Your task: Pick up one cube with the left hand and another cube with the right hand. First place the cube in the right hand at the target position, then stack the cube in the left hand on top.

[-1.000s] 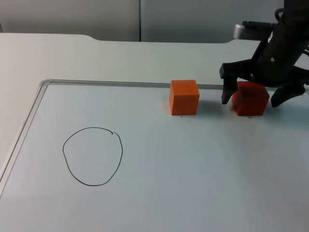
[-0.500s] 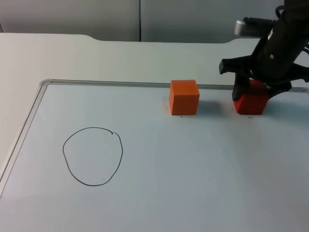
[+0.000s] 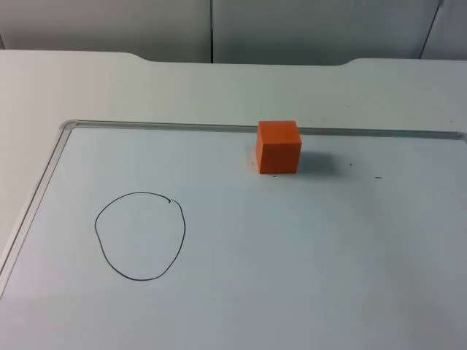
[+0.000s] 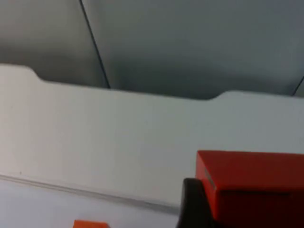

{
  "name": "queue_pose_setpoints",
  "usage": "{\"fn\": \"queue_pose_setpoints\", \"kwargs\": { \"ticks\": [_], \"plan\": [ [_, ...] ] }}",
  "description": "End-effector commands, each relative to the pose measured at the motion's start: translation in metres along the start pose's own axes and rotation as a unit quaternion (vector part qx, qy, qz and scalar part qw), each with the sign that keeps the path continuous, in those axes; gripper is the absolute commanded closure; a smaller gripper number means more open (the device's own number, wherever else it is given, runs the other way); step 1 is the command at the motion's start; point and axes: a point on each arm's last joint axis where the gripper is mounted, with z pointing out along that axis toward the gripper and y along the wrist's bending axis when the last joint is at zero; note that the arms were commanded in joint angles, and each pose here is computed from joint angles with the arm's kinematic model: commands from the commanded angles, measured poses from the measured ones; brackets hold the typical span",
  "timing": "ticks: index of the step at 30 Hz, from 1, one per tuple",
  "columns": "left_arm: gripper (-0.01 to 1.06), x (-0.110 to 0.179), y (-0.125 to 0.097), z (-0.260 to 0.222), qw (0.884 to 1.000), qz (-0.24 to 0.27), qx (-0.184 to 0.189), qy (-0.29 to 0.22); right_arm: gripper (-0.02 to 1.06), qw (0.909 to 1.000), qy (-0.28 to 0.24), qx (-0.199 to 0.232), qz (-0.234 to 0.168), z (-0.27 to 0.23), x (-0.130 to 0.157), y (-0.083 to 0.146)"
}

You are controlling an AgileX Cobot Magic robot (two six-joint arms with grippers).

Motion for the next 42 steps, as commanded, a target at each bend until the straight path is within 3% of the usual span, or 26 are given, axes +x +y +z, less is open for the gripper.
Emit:
{"fn": "queue_pose_setpoints", "kwargs": {
  "ticks": [1,4,13,18,22,23,27,28,32,34,38,39,42],
  "plan": [
    [0.0,0.001,0.0,0.001,1.0,-0.004,-0.001,-0.003,1.05,0.9981,-0.053,0.013,-0.029,-0.055,-0.01,-0.004],
    [0.0,0.001,0.0,0.001,1.0,-0.003,0.002,-0.003,1.05,0.9933,-0.1,0.011,-0.057,-0.118,-0.008,-0.006],
    [0.0,0.001,-0.005,0.001,1.0,0.0,0.027,-0.005,1.05,0.9791,-0.195,0.011,-0.058,-0.236,0.02,-0.013],
    [0.0,-0.003,-0.008,-0.002,0.999,0.005,0.043,-0.019,1.05,0.9752,-0.213,0.009,-0.06,-0.257,0.044,-0.015],
    [0.0,-0.024,-0.019,-0.018,0.989,-0.001,0.105,-0.109,1.05,0.9736,-0.22,0.009,-0.059,-0.259,0.089,-0.017],
    [0.0,-0.024,-0.019,-0.018,0.989,-0.001,0.105,-0.109,1.05,0.9736,-0.22,0.009,-0.059,-0.259,0.089,-0.017],
    [0.0,-0.042,-0.032,-0.026,0.967,-0.022,0.186,-0.172,1.05,0.9757,-0.211,0.008,-0.059,-0.258,0.114,-0.018],
    [0.0,-0.042,-0.032,-0.026,0.967,-0.022,0.186,-0.172,1.05,0.9757,-0.211,0.008,-0.059,-0.258,0.114,-0.018],
    [0.0,-0.079,-0.04,-0.007,0.949,-0.024,0.239,-0.206,1.05,0.9779,-0.2,0.008,-0.059,-0.26,0.12,-0.018],
    [0.0,-0.091,-0.041,0.0,0.947,-0.022,0.25,-0.201,1.05,0.9779,-0.2,0.008,-0.059,-0.26,0.12,-0.018],
    [0.0,-0.15,-0.048,0.043,0.943,0.006,0.297,-0.147,1.05,0.9782,-0.199,0.008,-0.059,-0.26,0.12,-0.018],
    [0.0,-0.15,-0.048,0.043,0.943,0.006,0.297,-0.147,1.05,0.9782,-0.199,0.008,-0.059,-0.26,0.12,-0.018],
    [0.0,-0.189,-0.052,0.079,0.94,0.014,0.324,-0.103,1.05,0.9782,-0.199,0.007,-0.058,-0.26,0.12,-0.018]
  ]
}}
